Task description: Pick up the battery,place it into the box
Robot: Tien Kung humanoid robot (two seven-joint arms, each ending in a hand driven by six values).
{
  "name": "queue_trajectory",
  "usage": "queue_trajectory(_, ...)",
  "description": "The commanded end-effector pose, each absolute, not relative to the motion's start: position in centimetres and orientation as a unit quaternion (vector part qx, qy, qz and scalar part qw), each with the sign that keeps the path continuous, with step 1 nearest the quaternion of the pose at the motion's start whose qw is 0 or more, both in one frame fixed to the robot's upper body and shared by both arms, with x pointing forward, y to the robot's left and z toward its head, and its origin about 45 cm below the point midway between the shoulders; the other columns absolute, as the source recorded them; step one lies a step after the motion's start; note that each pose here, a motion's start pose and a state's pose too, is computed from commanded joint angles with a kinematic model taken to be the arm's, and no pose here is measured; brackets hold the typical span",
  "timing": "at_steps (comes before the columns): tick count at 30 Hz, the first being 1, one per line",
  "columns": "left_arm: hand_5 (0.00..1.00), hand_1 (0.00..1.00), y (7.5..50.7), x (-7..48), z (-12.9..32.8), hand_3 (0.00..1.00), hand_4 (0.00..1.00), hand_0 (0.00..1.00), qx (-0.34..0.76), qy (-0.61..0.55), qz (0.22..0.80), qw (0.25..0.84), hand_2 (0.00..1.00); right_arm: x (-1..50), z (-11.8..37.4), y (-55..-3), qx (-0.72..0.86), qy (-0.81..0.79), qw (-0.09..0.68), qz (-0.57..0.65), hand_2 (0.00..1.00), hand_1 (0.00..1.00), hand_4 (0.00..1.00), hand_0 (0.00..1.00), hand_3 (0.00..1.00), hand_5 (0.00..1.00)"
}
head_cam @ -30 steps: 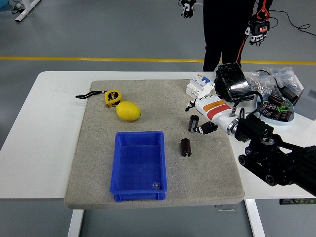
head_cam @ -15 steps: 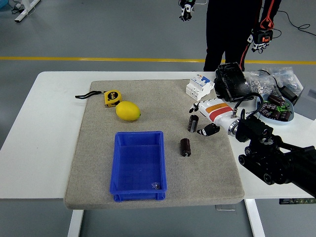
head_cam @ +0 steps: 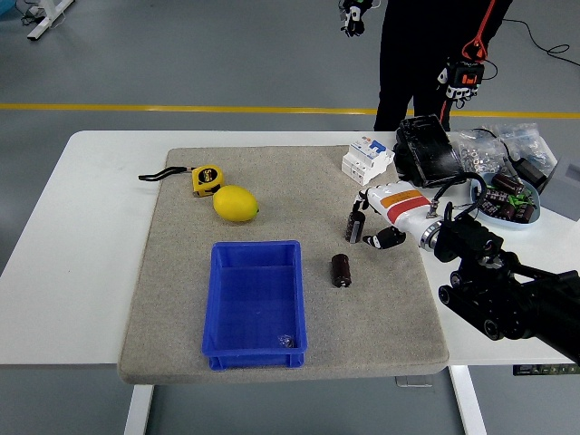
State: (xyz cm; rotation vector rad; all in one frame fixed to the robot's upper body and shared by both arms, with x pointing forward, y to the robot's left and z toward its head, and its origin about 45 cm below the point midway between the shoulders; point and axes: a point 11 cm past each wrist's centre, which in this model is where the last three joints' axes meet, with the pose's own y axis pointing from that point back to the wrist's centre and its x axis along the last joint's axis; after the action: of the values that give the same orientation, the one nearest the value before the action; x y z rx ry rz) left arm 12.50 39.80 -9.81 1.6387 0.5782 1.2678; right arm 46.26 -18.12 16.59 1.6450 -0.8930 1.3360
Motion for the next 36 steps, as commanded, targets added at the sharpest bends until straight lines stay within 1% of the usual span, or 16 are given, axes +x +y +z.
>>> queue_trajectory(10,0.593,0.585,39.74,12.69,-9.77,0.58,0.629,0.572,0.67,0.235,0.518,0.476,0.631,46.28,16.53,-17.77,0.657,-0.356,0.409,0.524,0.542,0.476,0.79,0.466,0.555,0.136)
queue_trajectory(11,0.591,0.588,39.74,12.7,-9.77,0.58,0.628,0.573,0.67,0.235,0.519,0.476,0.632,46.29,16.51,-17.78,0.657,-0.356,0.409,0.523,0.564,0.493,0.81,0.466,0.585,0.132)
queue_trajectory(16,0.591,0.588,39.73,12.78,-9.75,0.58,0.628,0.573,0.67,0.234,0.519,0.477,0.632,46.42,16.54,-17.87,0.658,-0.356,0.413,0.519,0.564,0.493,0.81,0.466,0.585,0.132)
queue_trajectory(17,0.591,0.587,39.73,12.78,-9.75,0.58,0.628,0.572,0.67,0.234,0.519,0.477,0.632,46.45,16.57,-17.89,0.658,-0.356,0.414,0.518,0.605,0.527,0.832,0.486,0.619,0.159)
queue_trajectory(22,0.591,0.587,39.78,12.81,-9.72,0.58,0.628,0.572,0.67,0.233,0.52,0.477,0.632,46.59,16.7,-17.87,0.66,-0.356,0.416,0.514,0.605,0.527,0.832,0.486,0.619,0.159)
queue_trajectory(23,0.591,0.588,39.8,12.81,-9.72,0.58,0.628,0.564,0.67,0.233,0.519,0.476,0.632,46.59,16.69,-17.83,0.661,-0.355,0.416,0.513,0.68,0.569,0.889,0.502,0.687,0.208)
queue_trajectory(34,0.591,0.586,39.83,12.84,-9.7,0.58,0.628,0.566,0.671,0.232,0.519,0.477,0.632,46.66,16.89,-17.35,0.664,-0.354,0.413,0.513,0.687,0.583,0.899,0.503,0.699,0.209)
queue_trajectory(35,0.591,0.583,39.83,12.85,-9.7,0.581,0.628,0.563,0.671,0.232,0.519,0.477,0.628,46.67,16.93,-17.28,0.664,-0.354,0.412,0.513,0.687,0.56,0.877,0.496,0.662,0.201)
queue_trajectory(36,0.591,0.583,39.84,12.86,-9.7,0.581,0.628,0.563,0.671,0.232,0.519,0.477,0.628,46.67,17.0,-17.2,0.664,-0.355,0.411,0.514,0.687,0.56,0.877,0.496,0.662,0.201)
